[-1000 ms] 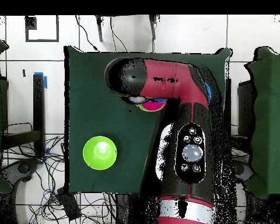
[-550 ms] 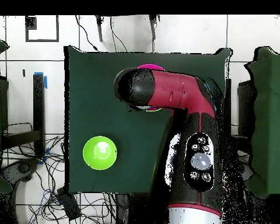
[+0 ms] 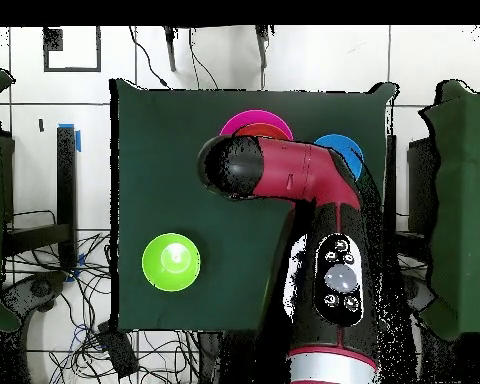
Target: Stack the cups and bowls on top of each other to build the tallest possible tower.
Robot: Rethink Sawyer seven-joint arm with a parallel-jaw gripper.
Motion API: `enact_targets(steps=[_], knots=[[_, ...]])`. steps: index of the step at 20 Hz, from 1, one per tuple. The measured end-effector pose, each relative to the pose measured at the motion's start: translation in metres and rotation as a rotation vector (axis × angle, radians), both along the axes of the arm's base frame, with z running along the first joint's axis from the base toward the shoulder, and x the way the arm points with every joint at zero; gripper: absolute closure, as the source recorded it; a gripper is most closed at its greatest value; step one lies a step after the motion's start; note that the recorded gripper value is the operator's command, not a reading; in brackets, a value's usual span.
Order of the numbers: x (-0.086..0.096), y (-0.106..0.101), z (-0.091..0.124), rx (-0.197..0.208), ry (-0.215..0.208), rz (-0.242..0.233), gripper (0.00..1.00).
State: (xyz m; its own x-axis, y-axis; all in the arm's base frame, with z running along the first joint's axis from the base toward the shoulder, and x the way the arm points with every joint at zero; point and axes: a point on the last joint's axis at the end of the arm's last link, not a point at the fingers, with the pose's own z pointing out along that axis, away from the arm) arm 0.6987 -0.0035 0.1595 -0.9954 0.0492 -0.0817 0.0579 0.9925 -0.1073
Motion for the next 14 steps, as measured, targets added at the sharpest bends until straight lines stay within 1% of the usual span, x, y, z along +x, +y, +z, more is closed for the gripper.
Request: enact_targets(steps=[3, 14], knots=[[-0.003, 0.0016, -0.003, 0.003, 0.008, 0.001, 1.0], [-0.0033, 0.0039, -0.0057, 0.007, 0.012, 0.004, 1.0]])
